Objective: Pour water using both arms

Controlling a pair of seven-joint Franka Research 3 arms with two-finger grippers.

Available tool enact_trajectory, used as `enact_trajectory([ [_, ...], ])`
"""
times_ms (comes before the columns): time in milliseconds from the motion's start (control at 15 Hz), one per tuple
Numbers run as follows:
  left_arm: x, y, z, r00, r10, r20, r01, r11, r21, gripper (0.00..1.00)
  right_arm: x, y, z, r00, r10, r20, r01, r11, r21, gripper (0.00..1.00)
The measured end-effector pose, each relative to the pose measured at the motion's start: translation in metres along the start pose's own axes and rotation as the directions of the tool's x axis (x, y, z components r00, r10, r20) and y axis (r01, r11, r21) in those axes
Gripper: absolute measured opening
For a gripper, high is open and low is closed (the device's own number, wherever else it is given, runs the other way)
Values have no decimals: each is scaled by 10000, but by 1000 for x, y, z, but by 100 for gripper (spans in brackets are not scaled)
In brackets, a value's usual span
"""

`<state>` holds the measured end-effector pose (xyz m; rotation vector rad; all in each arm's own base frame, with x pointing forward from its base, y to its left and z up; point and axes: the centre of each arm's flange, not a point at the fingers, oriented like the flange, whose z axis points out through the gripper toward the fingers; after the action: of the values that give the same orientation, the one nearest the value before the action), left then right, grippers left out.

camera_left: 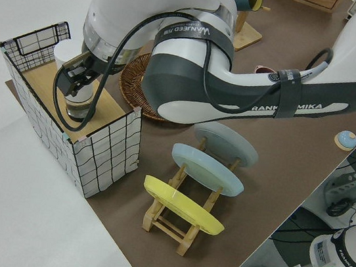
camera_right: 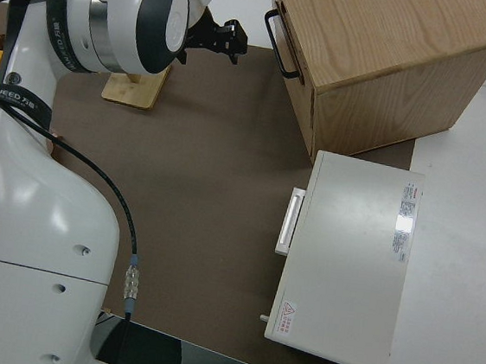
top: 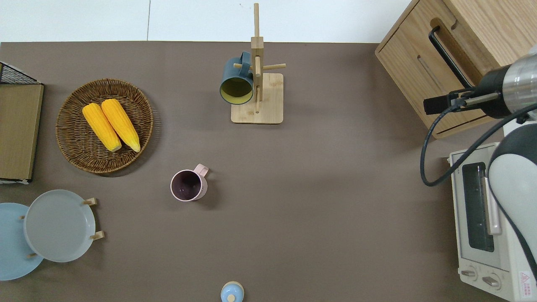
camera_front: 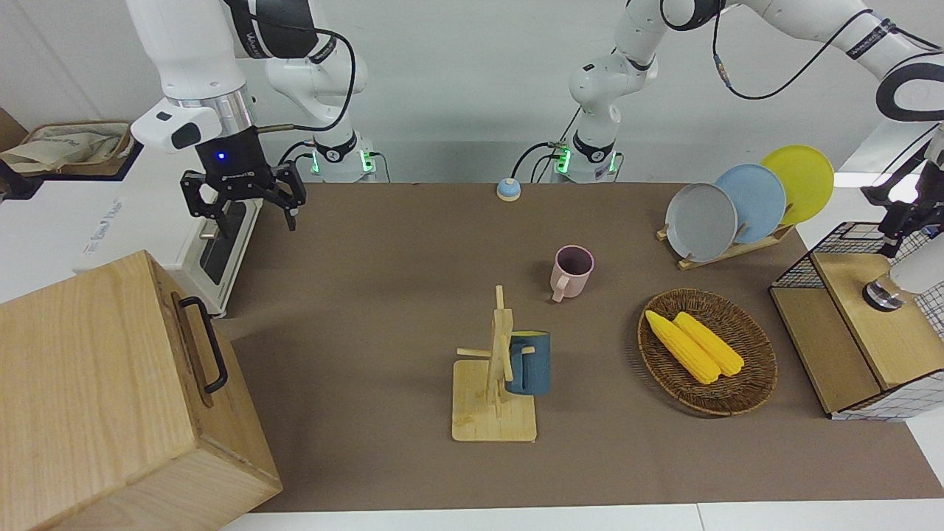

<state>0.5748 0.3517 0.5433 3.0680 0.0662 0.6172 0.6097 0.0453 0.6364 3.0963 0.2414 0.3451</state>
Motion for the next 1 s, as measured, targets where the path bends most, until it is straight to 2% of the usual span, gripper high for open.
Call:
enact_trajectory([
  [67, -4, 0, -4, 9994, 88, 338, -89, 10000, 14, 100, 0, 0, 0, 10000, 0, 0, 0, 10000, 0, 99],
  [200, -7, 2, -13, 9976, 147, 670, -144, 9999, -40, 100, 0, 0, 0, 10000, 0, 0, 0, 10000, 0, 99],
  [467, -9, 24, -40, 9914, -112, 1300, 137, 9997, -186, 100, 0, 0, 0, 10000, 0, 0, 0, 10000, 0, 99],
  [667, 3, 71, -58, 9873, -287, 1560, 326, 9992, -228, 100, 0, 0, 0, 10000, 0, -1, 0, 10000, 0, 99],
  [1000, 19, 156, -74, 9791, -208, 2023, 321, 9981, -529, 100, 0, 0, 0, 10000, 0, -1, 0, 10000, 0, 99],
])
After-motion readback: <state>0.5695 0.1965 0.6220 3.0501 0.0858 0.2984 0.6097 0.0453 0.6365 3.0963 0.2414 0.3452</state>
